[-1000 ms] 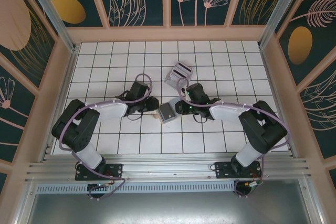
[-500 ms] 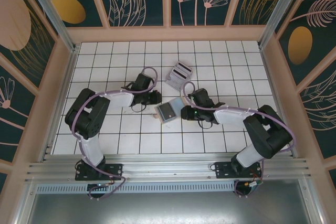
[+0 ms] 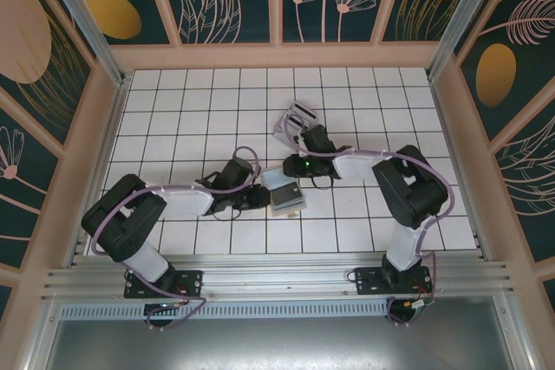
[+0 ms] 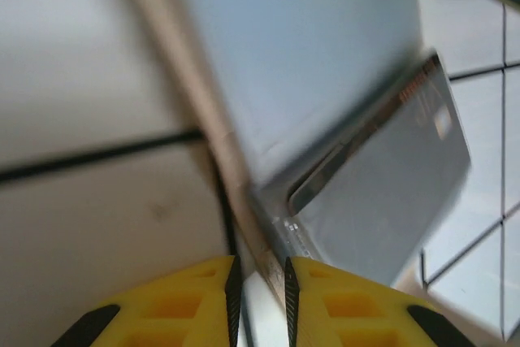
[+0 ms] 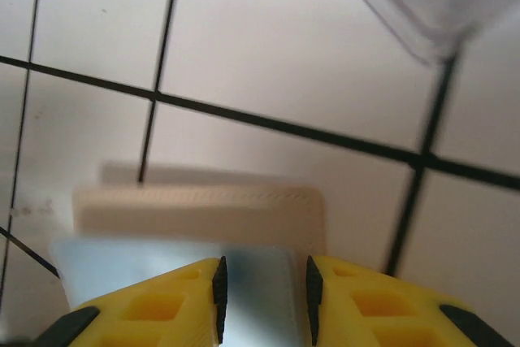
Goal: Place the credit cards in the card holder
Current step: Rotate the card holder at the center of the table.
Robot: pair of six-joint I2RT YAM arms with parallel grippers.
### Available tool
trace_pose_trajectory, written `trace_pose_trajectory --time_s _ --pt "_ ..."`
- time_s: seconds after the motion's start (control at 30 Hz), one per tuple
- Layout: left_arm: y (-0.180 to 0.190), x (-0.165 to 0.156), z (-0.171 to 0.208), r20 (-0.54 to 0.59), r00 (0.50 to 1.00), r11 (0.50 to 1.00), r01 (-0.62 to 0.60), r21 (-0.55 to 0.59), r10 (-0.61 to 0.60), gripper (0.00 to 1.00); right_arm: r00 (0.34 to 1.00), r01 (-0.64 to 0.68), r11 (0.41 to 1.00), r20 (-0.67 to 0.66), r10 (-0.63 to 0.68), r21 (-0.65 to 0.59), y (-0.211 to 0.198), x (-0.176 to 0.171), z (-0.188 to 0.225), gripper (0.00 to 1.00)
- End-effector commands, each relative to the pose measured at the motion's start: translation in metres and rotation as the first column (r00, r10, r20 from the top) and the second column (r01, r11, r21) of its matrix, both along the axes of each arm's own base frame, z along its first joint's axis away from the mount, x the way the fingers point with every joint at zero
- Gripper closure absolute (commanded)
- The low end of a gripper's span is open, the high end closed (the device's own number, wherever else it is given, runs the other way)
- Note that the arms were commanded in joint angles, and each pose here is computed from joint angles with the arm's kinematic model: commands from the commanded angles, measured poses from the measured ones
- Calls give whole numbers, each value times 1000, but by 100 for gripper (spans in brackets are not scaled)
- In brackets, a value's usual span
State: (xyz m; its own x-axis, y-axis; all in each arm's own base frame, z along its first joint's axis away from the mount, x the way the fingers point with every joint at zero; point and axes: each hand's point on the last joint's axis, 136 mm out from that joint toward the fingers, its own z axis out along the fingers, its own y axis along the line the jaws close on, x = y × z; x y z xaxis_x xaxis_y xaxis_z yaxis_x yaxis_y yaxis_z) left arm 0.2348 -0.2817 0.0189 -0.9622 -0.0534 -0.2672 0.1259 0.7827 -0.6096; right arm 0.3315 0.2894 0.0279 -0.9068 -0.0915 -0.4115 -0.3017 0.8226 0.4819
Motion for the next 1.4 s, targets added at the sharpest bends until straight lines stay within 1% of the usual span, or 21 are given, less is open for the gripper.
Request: trace_pose_trajectory --time_s 0.0,0.1,0.2,0.23,0.3,0.33,0.4,0.47,0.5,0.57,0.63,0.67,0.77,0.87,0.9,1.0,1.07,1.13,1.2,1.23,1.37 --pt "-19 2 7 -2 999 997 -44 -58 44 74 988 -143 989 -51 144 30 22 -12 -3 65" --pt "-36 5 7 4 1000 996 -30 -78 30 74 974 -217 976 -60 218 20 37 -19 -4 66" --pt "-53 10 17 24 1000 994 -16 -111 19 74 965 -252 967 -62 253 30 42 -23 -3 66" --pt "-57 12 12 18 1000 994 -15 -104 17 73 962 -267 963 -57 269 41 43 -25 -1 66" --pt "-65 17 19 35 999 993 -9 -119 13 72 948 -310 949 -50 313 63 47 -29 3 66" --pt "-68 20 24 42 999 992 -8 -128 14 71 948 -312 949 -44 314 56 46 -27 4 66" --pt "-74 22 33 44 999 990 -4 -142 10 68 954 -298 954 -32 299 40 41 -20 9 66" --pt "-75 24 43 55 998 989 -2 -145 10 67 966 -258 966 3 258 33 32 -8 22 66" --pt "-73 26 57 81 996 988 -8 -153 21 66 972 -233 972 27 232 35 26 0 32 65" --pt "-66 29 67 112 993 992 -22 -123 36 65 978 -199 979 66 196 35 16 16 47 65" --pt "-60 33 79 145 988 994 -36 -99 50 64 977 -189 982 105 185 27 14 26 62 64" --pt "-56 35 85 163 985 995 -45 -86 58 63 980 -155 987 129 149 31 3 40 71 64" --pt "-50 45 105 224 972 997 -62 -46 71 61 978 -101 993 189 87 64 -9 59 98 63" --pt "-38 58 112 258 962 996 -94 12 87 59 963 -23 998 268 8 53 -28 79 123 61" --pt "-36 68 121 274 956 994 -106 1 101 59 955 18 999 296 -31 47 -38 87 132 59" --pt "-22 95 126 289 946 989 -137 -52 146 56 930 138 989 336 -146 47 -72 115 148 54" --pt "-13 117 127 306 937 985 -158 -69 172 53 919 183 982 348 -184 36 -89 131 150 52" --pt "-8 142 128 335 925 983 -173 -56 182 53 914 207 978 360 -186 -21 -99 145 146 50" --pt "-6 164 128 343 919 981 -186 -54 193 52 920 204 976 355 -165 -76 -101 154 137 46" --pt "-7 175 114 319 929 982 -183 -51 190 52 926 194 976 346 -148 -103 -100 159 131 44" --pt "-9 208 103 296 932 977 -181 -114 207 51 942 159 975 320 -102 -156 -96 171 112 42"
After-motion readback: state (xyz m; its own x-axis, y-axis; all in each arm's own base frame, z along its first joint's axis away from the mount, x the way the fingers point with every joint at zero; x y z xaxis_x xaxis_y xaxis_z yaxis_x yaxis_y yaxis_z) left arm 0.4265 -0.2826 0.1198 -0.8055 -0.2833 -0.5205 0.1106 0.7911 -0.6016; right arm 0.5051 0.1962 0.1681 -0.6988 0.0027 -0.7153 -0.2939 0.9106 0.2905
